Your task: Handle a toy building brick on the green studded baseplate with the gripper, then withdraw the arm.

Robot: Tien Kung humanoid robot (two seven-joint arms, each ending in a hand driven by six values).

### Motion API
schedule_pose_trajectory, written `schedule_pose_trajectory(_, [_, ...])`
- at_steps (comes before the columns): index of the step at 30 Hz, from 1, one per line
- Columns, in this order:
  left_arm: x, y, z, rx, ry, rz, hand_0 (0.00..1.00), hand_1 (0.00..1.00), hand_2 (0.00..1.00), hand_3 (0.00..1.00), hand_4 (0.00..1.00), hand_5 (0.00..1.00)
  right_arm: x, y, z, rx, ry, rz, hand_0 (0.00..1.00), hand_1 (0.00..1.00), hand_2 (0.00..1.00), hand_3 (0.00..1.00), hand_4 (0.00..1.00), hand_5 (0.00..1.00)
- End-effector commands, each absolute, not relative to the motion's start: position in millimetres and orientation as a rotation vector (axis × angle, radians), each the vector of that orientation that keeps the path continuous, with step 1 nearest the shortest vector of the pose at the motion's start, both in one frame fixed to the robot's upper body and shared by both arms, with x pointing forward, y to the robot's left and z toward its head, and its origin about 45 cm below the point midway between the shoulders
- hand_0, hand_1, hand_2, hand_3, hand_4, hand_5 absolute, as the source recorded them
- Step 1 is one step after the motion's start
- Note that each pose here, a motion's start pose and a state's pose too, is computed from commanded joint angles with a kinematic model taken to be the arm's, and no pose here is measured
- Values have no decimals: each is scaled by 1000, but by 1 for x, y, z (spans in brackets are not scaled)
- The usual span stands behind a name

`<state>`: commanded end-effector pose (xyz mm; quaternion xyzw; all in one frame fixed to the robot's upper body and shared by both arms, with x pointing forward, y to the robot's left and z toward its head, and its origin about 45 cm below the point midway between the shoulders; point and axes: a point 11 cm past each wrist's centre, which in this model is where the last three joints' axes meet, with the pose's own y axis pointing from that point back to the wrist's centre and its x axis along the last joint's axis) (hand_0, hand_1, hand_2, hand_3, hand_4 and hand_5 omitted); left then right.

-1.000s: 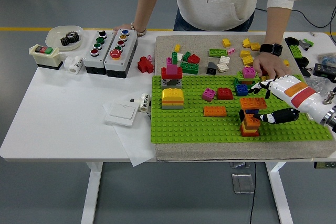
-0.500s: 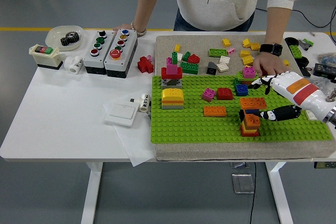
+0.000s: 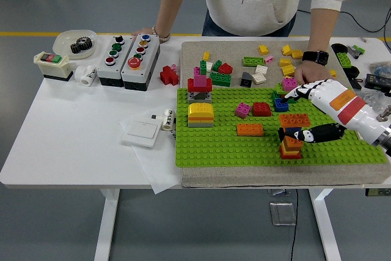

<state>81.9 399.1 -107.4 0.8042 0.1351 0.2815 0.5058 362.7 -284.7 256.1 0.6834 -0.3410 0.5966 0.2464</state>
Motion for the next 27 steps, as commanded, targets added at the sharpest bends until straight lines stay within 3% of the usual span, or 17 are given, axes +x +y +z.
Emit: schedule_pose_trajectory(27, [80,399,-108,1947,317,659,545,628,690,613,639,744,359,-296,239,1797,-860,1628,565,572,602,545,774,473])
